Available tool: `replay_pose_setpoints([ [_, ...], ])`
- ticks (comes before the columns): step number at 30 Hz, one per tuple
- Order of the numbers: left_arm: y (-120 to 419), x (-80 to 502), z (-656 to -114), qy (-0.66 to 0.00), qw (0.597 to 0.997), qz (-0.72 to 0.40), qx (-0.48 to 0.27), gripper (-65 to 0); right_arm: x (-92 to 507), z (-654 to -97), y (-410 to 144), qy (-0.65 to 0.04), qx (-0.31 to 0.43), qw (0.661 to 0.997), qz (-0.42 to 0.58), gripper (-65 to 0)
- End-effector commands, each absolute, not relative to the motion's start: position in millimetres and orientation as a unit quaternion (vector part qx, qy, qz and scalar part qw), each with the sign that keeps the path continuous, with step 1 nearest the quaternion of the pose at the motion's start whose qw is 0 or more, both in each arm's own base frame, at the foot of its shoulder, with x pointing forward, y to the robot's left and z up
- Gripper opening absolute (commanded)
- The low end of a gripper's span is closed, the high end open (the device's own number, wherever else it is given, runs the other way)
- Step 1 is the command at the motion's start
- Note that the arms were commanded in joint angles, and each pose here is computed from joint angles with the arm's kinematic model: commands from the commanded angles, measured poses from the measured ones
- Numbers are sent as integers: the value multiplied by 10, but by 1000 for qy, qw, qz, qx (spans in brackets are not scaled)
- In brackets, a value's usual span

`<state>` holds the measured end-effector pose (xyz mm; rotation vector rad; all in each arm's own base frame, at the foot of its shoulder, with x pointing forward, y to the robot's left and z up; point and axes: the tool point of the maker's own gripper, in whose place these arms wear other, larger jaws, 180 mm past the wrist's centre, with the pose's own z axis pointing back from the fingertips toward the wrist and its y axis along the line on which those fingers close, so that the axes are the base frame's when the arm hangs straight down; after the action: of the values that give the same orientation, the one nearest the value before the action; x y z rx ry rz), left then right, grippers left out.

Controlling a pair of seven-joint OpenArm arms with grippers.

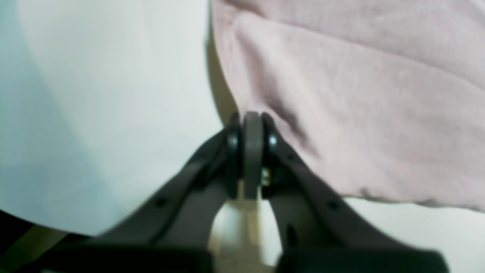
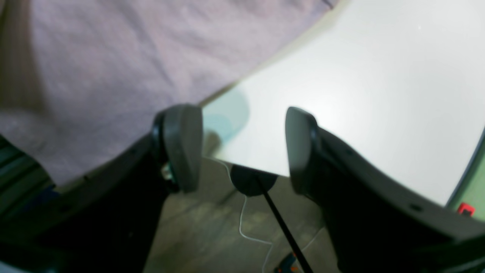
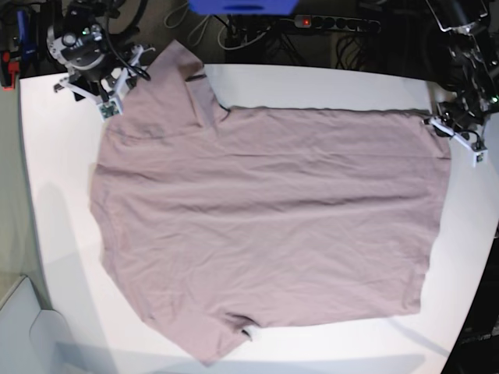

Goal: Layout the t-shirt on the table in an organized manner, then fold the t-shirt properly
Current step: 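Grasp the collar with the right gripper and the shoulder edge with the left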

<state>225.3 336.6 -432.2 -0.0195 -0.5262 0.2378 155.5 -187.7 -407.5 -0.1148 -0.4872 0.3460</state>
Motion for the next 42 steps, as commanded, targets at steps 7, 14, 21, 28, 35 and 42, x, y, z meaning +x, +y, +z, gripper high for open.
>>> replay_pose_setpoints([
  [7,3369,2211,-4335,-245,963,111,-7,-648,1720,-4000,-1796,-267,-48,948,166,-298],
  [14,3297,2204,-4373,-244,963,115,-15,-648,1734,-4018,-1705,-271,-36,950,154,-256],
  [21,3291,2197,-4380,-243,963,115,-16,-648,1787,-3998,-1704,-277,-37,948,153,-250],
  [28,3291,2204,-4376,-244,963,115,-16,-648,1715,-4119,-1678,-260,-26,953,150,-252],
  [35,3291,2204,-4376,-244,963,115,-16,-648,1609,-4305,-1633,-234,-9,961,147,-336],
  [42,3291,2204,-4376,-244,963,115,-16,-648,1576,-4383,-1612,-224,-1,964,146,-472],
])
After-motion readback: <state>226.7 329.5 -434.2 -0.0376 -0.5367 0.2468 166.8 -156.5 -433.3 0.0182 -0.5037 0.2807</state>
